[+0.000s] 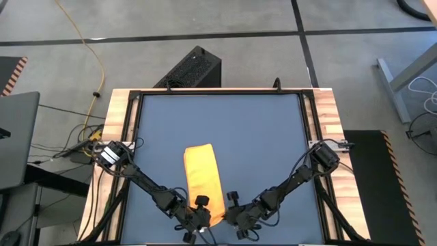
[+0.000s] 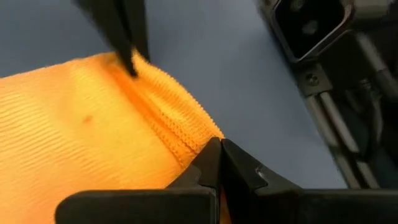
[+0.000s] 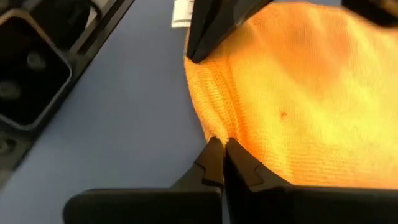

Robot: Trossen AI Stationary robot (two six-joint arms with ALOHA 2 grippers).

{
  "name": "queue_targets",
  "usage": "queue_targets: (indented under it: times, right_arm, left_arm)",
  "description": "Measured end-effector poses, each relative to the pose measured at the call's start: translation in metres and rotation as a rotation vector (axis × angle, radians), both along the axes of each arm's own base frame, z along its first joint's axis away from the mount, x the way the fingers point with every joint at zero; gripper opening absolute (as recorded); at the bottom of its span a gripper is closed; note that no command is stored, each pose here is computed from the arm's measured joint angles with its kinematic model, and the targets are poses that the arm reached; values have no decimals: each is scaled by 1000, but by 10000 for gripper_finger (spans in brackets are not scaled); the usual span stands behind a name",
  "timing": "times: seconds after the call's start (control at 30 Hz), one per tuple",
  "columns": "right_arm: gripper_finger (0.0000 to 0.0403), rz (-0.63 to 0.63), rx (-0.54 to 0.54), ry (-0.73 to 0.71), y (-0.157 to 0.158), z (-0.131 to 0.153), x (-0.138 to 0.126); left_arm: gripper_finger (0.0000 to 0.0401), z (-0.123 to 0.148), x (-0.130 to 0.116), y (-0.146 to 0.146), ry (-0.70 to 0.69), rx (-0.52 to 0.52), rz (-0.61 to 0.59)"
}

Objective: Roll towel
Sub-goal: Roll the orange microfiber towel

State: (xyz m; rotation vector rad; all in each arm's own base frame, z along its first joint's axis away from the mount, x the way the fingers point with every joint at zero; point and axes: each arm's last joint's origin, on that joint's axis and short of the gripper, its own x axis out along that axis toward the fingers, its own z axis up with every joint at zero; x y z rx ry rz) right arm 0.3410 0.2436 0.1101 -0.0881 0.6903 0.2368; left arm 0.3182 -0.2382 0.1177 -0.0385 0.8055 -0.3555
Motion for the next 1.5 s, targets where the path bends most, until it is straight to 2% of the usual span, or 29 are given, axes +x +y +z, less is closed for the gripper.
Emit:
queue_targets:
  times: [0.17, 0.33, 0.53, 0.67, 0.93, 1.1, 1.17, 1.33, 1.43, 1.5]
  right_arm:
    - [27, -69, 143, 46, 2, 1, -1]
    - [16, -31, 267, 66, 12, 4, -4]
    - [17, -75, 360, 95, 17, 4, -7]
    - [17, -74, 363, 79, 18, 6, -7]
    - [17, -123, 269, 29, -3, 10, 6]
    - [17, -98, 329, 63, -17, 10, 16]
    - [17, -92, 375, 85, -16, 11, 16]
    - [17, -102, 431, 122, -6, 11, 9]
    - [17, -99, 449, 132, 0, 11, 5]
    - [17, -98, 453, 133, 2, 11, 4]
  left_arm:
    - [0, 10, -2, 2, -20, 14, 0]
    - [0, 10, -3, 3, -4, 19, 9]
    - [0, 10, -2, 2, -5, 1, 17]
    - [0, 8, -4, 0, 33, -47, 31]
    - [0, 5, -10, -5, 136, -174, 55]
    - [0, 20, -12, -5, 101, -190, 0]
    - [0, 36, -16, -2, 66, -169, -3]
    - [0, 73, -25, 12, -63, -23, 74]
    - [0, 79, -22, 18, -141, 64, 116]
    - [0, 74, -17, 27, -139, 106, 137]
